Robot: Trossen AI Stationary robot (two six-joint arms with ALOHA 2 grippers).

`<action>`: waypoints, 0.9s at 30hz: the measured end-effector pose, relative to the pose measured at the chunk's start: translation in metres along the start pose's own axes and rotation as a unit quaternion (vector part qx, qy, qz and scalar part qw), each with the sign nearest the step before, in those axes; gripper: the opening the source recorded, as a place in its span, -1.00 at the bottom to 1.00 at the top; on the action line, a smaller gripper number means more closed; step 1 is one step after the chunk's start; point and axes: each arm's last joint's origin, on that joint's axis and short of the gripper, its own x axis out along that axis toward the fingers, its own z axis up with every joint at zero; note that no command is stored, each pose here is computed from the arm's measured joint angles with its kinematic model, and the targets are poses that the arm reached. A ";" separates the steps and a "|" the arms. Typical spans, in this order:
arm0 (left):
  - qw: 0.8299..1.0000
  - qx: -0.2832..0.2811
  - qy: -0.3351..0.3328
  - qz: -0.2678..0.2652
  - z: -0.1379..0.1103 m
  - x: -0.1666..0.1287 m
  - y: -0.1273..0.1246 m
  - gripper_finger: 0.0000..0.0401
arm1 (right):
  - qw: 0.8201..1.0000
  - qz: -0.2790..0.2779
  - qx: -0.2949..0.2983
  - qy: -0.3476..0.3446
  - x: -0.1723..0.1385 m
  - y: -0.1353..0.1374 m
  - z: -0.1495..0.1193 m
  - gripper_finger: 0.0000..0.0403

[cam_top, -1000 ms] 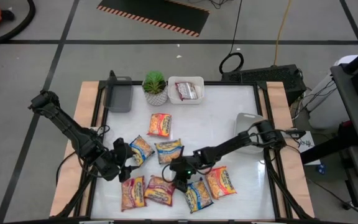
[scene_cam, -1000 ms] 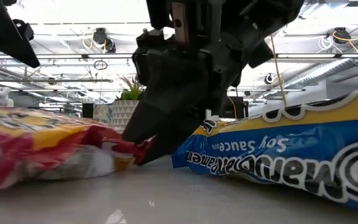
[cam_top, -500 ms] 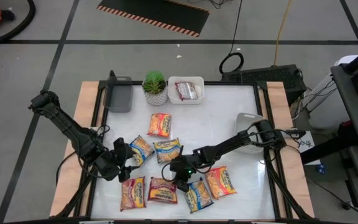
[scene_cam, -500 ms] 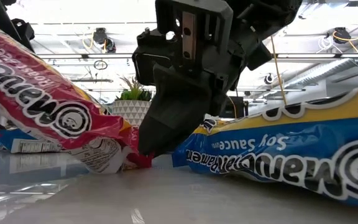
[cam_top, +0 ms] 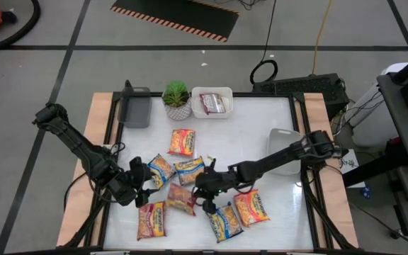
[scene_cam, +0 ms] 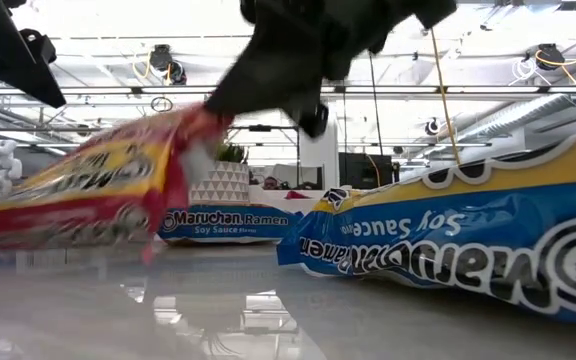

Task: Sort Maruchan noodles
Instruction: Put the right red noodle pack into the white bin

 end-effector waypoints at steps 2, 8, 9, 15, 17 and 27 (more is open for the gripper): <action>1.000 -0.003 0.000 0.000 0.000 0.000 0.000 0.60 | 1.000 -0.013 -0.011 -0.022 -0.010 0.007 0.006 -1.00; 1.000 -0.007 -0.004 -0.003 0.001 0.000 -0.001 0.60 | 0.995 -0.050 -0.042 -0.078 -0.037 0.027 0.016 -1.00; 1.000 -0.005 -0.006 -0.002 0.001 0.000 -0.001 0.60 | 0.994 -0.054 -0.047 -0.086 -0.042 0.030 0.017 -1.00; 0.999 0.015 -0.047 0.001 0.005 0.000 -0.004 0.60 | 0.989 -0.070 -0.064 -0.112 -0.054 0.041 0.019 -1.00; 0.998 0.026 -0.062 -0.011 0.008 -0.001 -0.007 0.60 | 0.988 -0.075 -0.064 -0.118 -0.055 0.042 0.019 -1.00; 0.981 0.108 -0.143 -0.078 0.018 -0.004 -0.024 0.60 | 0.987 -0.071 -0.072 -0.127 -0.057 0.044 0.021 -1.00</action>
